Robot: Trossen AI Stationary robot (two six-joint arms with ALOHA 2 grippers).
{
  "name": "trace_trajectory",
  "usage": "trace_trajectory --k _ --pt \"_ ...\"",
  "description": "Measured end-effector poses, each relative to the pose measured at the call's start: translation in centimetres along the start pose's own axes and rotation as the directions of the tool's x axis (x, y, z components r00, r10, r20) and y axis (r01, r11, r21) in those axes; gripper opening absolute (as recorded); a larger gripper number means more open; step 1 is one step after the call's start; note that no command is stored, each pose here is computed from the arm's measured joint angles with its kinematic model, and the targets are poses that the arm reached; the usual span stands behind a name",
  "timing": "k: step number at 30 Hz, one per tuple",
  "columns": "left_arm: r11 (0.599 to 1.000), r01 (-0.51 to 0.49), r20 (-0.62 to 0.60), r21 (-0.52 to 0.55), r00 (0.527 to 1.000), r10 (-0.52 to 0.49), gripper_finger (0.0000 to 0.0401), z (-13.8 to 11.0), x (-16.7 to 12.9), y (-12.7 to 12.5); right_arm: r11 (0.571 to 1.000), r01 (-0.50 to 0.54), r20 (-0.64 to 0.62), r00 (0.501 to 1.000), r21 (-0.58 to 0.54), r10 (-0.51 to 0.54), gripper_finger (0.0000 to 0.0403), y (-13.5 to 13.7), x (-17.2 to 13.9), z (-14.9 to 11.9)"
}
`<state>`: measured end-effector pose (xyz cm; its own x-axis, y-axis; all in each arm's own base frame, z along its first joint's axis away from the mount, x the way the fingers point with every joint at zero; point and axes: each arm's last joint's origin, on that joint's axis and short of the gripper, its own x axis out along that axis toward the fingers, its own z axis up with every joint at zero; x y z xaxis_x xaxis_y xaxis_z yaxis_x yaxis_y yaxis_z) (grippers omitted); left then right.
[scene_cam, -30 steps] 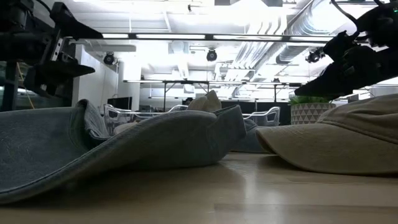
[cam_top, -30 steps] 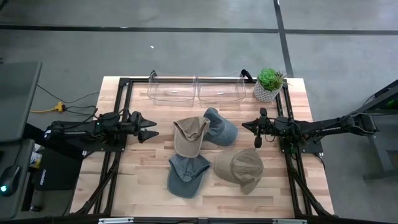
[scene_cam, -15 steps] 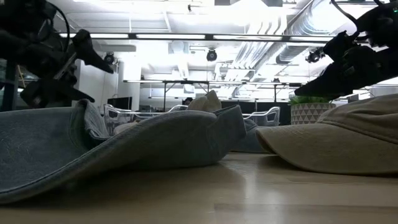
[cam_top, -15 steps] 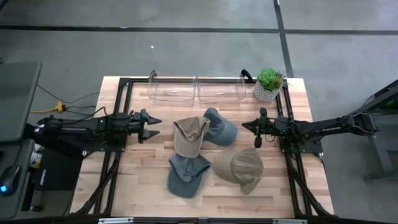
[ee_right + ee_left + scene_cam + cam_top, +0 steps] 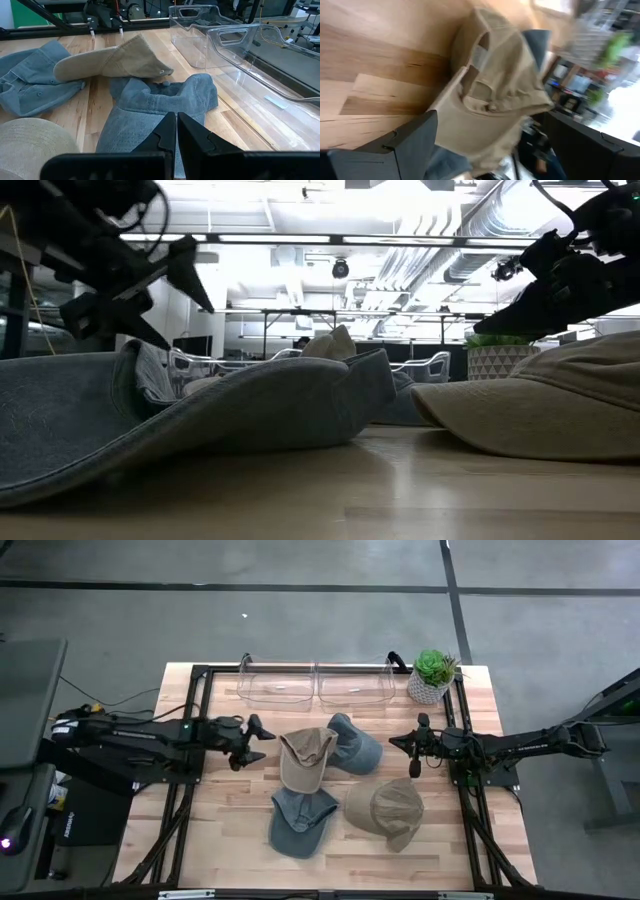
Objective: Pick & Place hat
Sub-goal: Put the top brown cap into the left transparent bin
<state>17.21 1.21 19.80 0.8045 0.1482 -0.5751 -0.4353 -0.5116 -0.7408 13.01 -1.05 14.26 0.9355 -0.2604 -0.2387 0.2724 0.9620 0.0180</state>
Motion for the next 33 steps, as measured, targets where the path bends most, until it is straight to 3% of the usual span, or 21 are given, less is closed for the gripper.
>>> trace_trajectory --k 7,15,24,33 --pt "0.984 -0.172 0.054 0.049 0.984 0.170 0.0349 -1.6 3.3 -1.9 1.000 0.000 0.000 1.000 0.000 0.000 0.0012 0.0 0.0 0.0" --pt "0.968 -0.232 0.000 0.096 0.973 0.233 0.0349 -1.4 6.4 -4.8 1.000 0.000 0.000 1.000 0.000 0.000 0.0012 0.0 0.0 0.0" --pt "0.916 -0.393 0.034 0.082 0.920 0.391 0.0349 0.8 6.2 -6.1 1.000 0.000 0.000 1.000 0.000 0.000 0.0012 0.0 0.0 0.0" --pt "0.914 -0.394 0.027 0.099 0.919 0.394 0.0349 1.6 5.9 -7.2 1.000 0.000 0.000 1.000 0.000 0.000 0.0012 0.0 0.0 0.0"
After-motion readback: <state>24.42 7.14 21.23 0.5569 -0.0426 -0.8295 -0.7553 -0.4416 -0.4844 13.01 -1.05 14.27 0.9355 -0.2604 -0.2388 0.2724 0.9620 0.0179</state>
